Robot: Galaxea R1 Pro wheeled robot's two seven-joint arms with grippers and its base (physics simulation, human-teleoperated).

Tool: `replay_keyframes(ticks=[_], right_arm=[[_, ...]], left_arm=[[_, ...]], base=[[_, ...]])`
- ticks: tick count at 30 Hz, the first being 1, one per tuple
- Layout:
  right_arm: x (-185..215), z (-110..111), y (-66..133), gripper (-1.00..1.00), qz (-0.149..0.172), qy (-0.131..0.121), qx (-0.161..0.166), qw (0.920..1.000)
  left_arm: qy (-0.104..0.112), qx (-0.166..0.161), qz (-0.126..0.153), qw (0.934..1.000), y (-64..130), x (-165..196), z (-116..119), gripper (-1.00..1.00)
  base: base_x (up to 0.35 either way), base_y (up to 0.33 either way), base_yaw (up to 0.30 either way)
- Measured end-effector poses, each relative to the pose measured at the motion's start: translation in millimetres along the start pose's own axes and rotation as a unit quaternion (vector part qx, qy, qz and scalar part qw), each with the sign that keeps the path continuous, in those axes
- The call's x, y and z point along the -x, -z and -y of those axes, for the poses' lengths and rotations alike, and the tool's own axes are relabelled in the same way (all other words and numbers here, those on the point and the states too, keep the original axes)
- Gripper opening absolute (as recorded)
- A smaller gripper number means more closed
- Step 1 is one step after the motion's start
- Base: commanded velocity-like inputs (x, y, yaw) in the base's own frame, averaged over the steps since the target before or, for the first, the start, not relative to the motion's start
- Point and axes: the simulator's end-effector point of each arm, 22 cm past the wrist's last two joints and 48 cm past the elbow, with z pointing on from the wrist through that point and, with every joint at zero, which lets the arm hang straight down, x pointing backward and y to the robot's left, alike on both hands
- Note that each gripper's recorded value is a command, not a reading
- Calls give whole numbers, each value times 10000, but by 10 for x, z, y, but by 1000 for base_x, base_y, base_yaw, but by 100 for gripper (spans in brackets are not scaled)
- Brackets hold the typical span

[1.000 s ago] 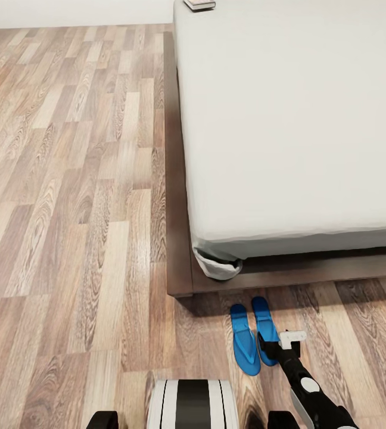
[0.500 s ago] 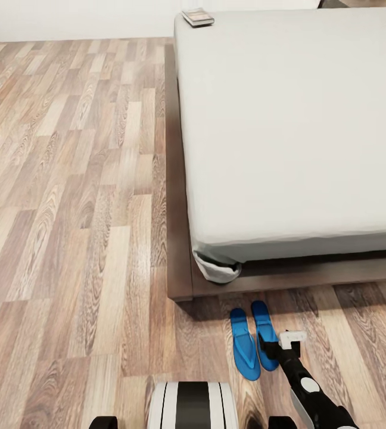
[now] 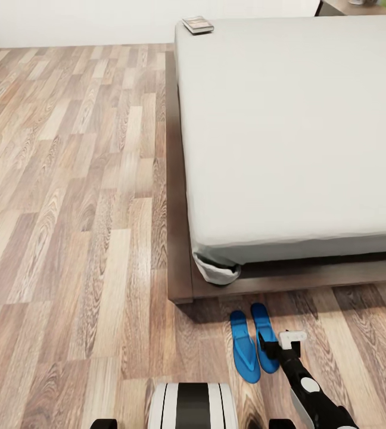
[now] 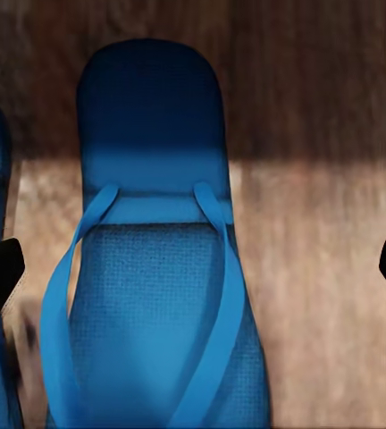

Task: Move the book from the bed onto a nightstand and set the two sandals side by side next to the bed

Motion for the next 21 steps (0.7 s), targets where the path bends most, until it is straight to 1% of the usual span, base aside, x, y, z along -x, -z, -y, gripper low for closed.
replay_keyframes(ticks=[6, 21], right_arm=[[148, 17, 21, 100, 126, -1, -12, 9999], [111, 11, 19, 100, 75, -10, -8, 10000]], left_arm=[[22, -23, 118, 9999, 37, 84, 9, 100], [22, -23, 117, 9999, 37, 84, 9, 100]], base=[[0, 0, 0], [0, 0, 0]])
